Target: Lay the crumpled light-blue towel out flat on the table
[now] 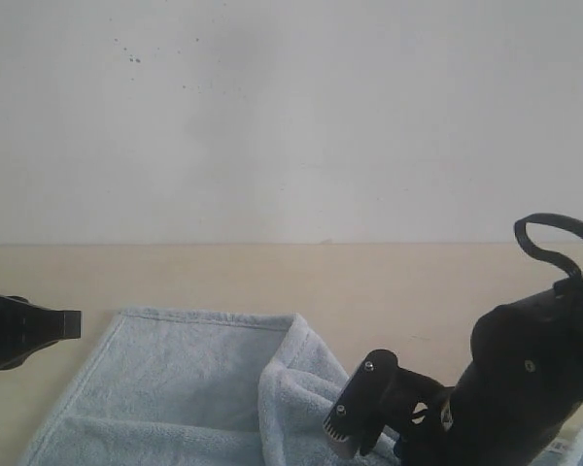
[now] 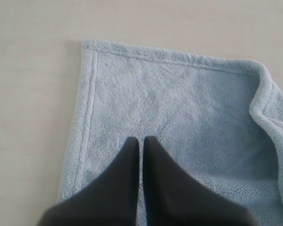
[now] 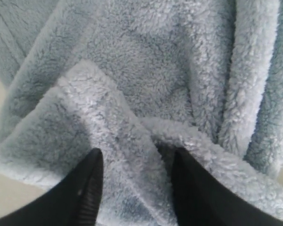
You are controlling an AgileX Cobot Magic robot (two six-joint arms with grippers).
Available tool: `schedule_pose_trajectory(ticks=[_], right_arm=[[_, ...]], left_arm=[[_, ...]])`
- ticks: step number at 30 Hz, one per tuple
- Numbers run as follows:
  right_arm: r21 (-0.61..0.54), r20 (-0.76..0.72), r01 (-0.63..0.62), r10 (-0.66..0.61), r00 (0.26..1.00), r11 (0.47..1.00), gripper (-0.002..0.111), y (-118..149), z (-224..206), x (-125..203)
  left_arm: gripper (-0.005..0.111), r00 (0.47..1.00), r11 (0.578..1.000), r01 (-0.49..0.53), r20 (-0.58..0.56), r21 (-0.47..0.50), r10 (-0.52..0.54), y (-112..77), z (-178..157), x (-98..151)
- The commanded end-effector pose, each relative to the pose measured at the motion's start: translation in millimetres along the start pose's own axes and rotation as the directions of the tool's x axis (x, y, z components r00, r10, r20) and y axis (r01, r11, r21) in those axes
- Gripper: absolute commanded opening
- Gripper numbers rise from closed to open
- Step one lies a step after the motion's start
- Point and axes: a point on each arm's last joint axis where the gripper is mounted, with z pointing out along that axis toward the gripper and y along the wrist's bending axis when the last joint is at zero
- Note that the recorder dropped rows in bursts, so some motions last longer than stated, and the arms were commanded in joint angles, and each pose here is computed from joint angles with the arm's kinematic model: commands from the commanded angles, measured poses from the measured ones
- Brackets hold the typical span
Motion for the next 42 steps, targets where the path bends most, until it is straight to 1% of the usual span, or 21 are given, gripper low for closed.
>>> schedule_pose_trajectory(ticks=[1,3,4,8,10,14,17,20,23,25,27,30,32,35,38,40,42], right_arm=[[-0.007,-0.004,0.004,-0.004,1.000,1.000,0.014,0,-1,-1],[-0.007,-0.004,0.004,-0.004,1.000,1.000,0.002,0,-1,-1],[-0.007,-0.004,0.002,-0.002,1.000,1.000,0.000,0,-1,-1],[0.003,0.018,-0.012,0.012,1.000,1.000,0.001,0,-5,-2],[0.018,0.056,-0.017,0.016,0.998,1.000,0.001,0,-13,-4],[0.076,0.179,-0.048,0.034,0.983,0.996,0.001,-2,-38,-9],[0.150,0.283,-0.108,0.062,0.957,0.983,0.001,-14,-58,-9],[0.216,0.327,-0.208,0.130,0.936,0.954,0.001,-39,-71,1],[0.269,0.359,-0.309,0.202,0.911,0.912,0.001,-69,-77,16],[0.299,0.442,-0.415,0.260,0.858,0.860,0.001,-92,-84,25],[0.325,0.511,-0.492,0.288,0.810,0.808,0.001,-112,-94,33],[0.359,0.556,-0.586,0.338,0.759,0.726,0.001,-150,-109,45],[0.371,0.581,-0.642,0.372,0.724,0.671,0.001,-180,-116,49],[0.379,0.592,-0.692,0.413,0.692,0.614,0.001,-225,-118,49],[0.379,0.560,-0.719,0.474,0.680,0.583,0.001,-267,-115,47],[0.367,0.518,-0.739,0.536,0.666,0.564,0.001,-288,-114,47],[0.351,0.472,-0.758,0.596,0.650,0.549,0.001,-301,-107,51]], left_arm=[[0.004,1.000,1.000,0.003,0.014,-0.004,-0.003,-0.5,-1,-1],[0.004,1.000,1.000,0.003,0.014,-0.004,-0.003,-0.5,-1,-1],[0.004,1.000,1.000,0.003,0.014,-0.004,-0.003,-0.5,-1,-1],[0.004,1.000,1.000,0.003,0.014,-0.004,-0.003,-0.5,-1,-1],[0.004,1.000,1.000,0.003,0.014,-0.004,-0.003,-0.5,-1,-1],[0.004,1.000,1.000,0.003,0.014,-0.004,-0.003,-0.5,-1,-1],[0.004,1.000,1.000,0.003,0.014,-0.004,-0.003,-0.5,-1,-1],[0.004,1.000,1.000,0.003,0.014,-0.004,-0.003,-0.5,-1,-1],[0.004,1.000,1.000,0.003,0.014,-0.004,-0.003,-0.5,-1,-1],[0.004,1.000,1.000,0.003,0.014,-0.004,-0.003,-0.5,-1,-1],[0.004,1.000,1.000,0.003,0.014,-0.004,-0.003,-0.5,-1,-1],[0.004,1.000,1.000,0.003,0.014,-0.004,-0.003,-0.5,-1,-1],[0.004,1.000,1.000,0.003,0.013,-0.003,-0.003,-0.6,-1,-1],[0.004,1.000,1.000,0.003,0.010,0.000,-0.003,-0.8,-1,0],[0.004,1.000,1.000,0.003,0.008,0.001,-0.003,-1.0,-1,0],[0.004,1.000,1.000,0.003,0.008,0.001,-0.003,-1.0,-1,0],[0.004,1.000,1.000,0.003,0.010,0.000,-0.003,-0.8,-1,0]])
